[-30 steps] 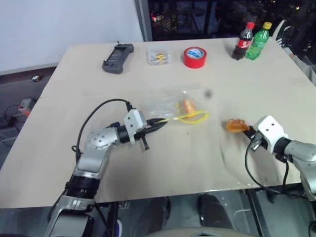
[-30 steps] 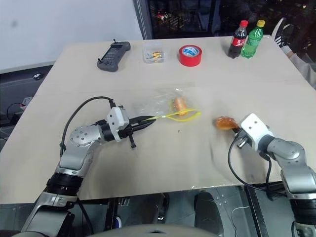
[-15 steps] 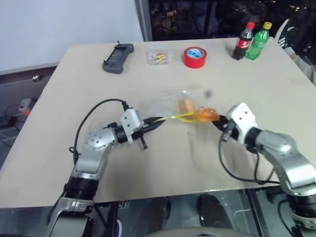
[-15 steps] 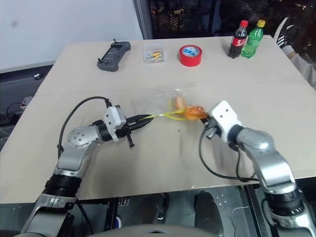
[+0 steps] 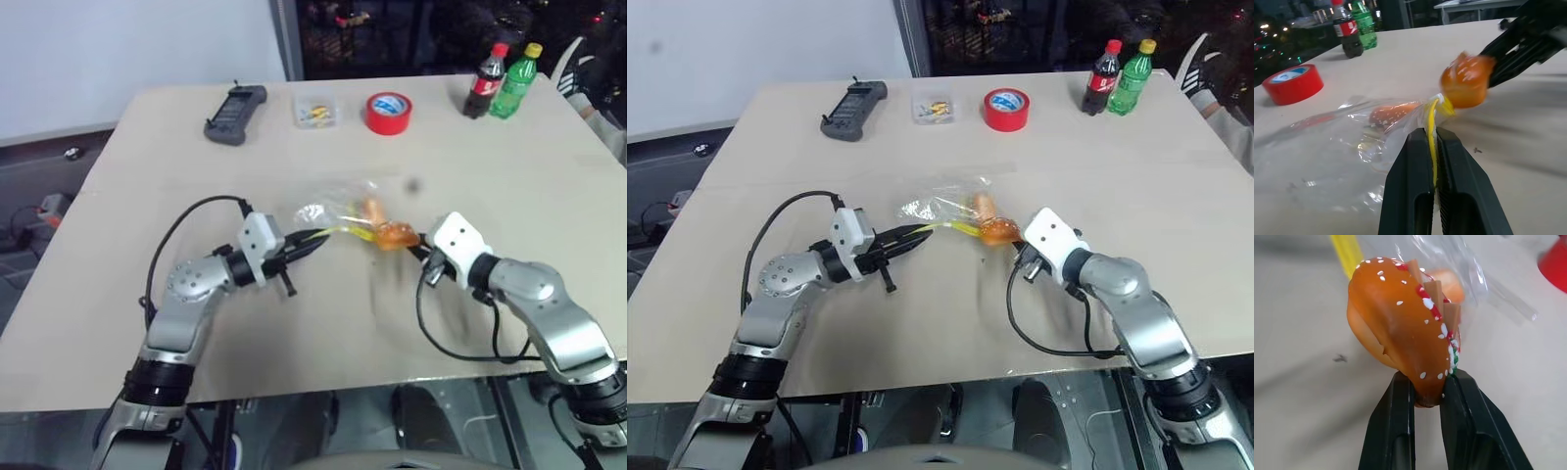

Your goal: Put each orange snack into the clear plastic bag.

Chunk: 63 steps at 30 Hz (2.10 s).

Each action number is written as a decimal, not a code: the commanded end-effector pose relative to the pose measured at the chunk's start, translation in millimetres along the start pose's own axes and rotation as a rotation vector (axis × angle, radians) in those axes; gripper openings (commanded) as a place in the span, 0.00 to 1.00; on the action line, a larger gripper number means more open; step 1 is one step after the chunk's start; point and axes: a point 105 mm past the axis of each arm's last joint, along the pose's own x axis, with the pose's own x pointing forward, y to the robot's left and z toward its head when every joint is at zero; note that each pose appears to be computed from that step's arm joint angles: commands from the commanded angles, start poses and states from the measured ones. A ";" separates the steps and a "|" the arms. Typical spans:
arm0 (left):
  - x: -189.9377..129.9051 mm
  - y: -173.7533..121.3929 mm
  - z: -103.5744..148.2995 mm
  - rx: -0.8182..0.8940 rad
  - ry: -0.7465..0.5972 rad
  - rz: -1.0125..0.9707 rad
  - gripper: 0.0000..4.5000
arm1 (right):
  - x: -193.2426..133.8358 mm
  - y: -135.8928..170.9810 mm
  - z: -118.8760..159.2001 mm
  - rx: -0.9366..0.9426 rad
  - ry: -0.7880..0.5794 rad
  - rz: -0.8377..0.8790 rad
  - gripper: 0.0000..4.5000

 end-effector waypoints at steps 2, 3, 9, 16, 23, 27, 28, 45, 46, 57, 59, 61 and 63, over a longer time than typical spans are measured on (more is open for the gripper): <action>0.7 3.1 20.4 0.043 -0.044 0.005 0.00 | -6.8 -2.5 9.1 -0.015 -0.024 -0.014 0.15; 0.9 3.6 21.6 0.044 -0.044 0.006 0.00 | -8.1 -3.4 9.1 -0.010 -0.023 -0.018 0.15; 2.1 2.9 24.7 0.048 -0.047 0.000 0.00 | -8.1 -1.7 -0.3 0.023 0.026 -0.016 0.15; -2.3 -0.6 21.4 0.049 -0.044 -0.003 0.00 | 4.7 -6.3 -7.7 0.060 0.067 -0.064 0.15; -2.3 -7.1 18.8 0.047 -0.033 -0.025 0.00 | 21.7 -7.2 -1.7 0.225 0.043 -0.122 0.15; -0.6 -10.7 18.4 0.043 -0.030 -0.032 0.00 | 30.0 -4.3 4.2 0.315 0.023 -0.139 0.15; -0.4 -10.9 18.8 0.042 -0.031 -0.031 0.00 | 31.8 -3.5 6.0 0.337 0.017 -0.142 0.15; 0.7 -14.4 20.4 0.010 -0.026 -0.018 0.00 | 40.5 9.5 32.7 0.857 -0.110 -0.046 0.15; 0.4 -15.6 19.6 0.010 -0.021 -0.022 0.00 | 39.5 8.0 32.7 0.876 -0.114 -0.047 0.15; -1.2 -25.0 14.0 0.029 0.015 -0.068 0.00 | 31.8 -2.5 34.8 0.972 -0.147 -0.040 0.15; -0.8 -25.0 14.3 0.030 0.013 -0.071 0.00 | 32.1 0.7 35.4 0.973 -0.142 -0.024 0.15; -0.3 -24.9 15.1 0.030 0.008 -0.072 0.00 | 33.7 7.8 36.6 0.974 -0.137 0.001 0.15; 0.7 -24.8 16.8 0.028 0.000 -0.073 0.00 | 35.7 14.4 37.4 0.976 -0.130 0.022 0.15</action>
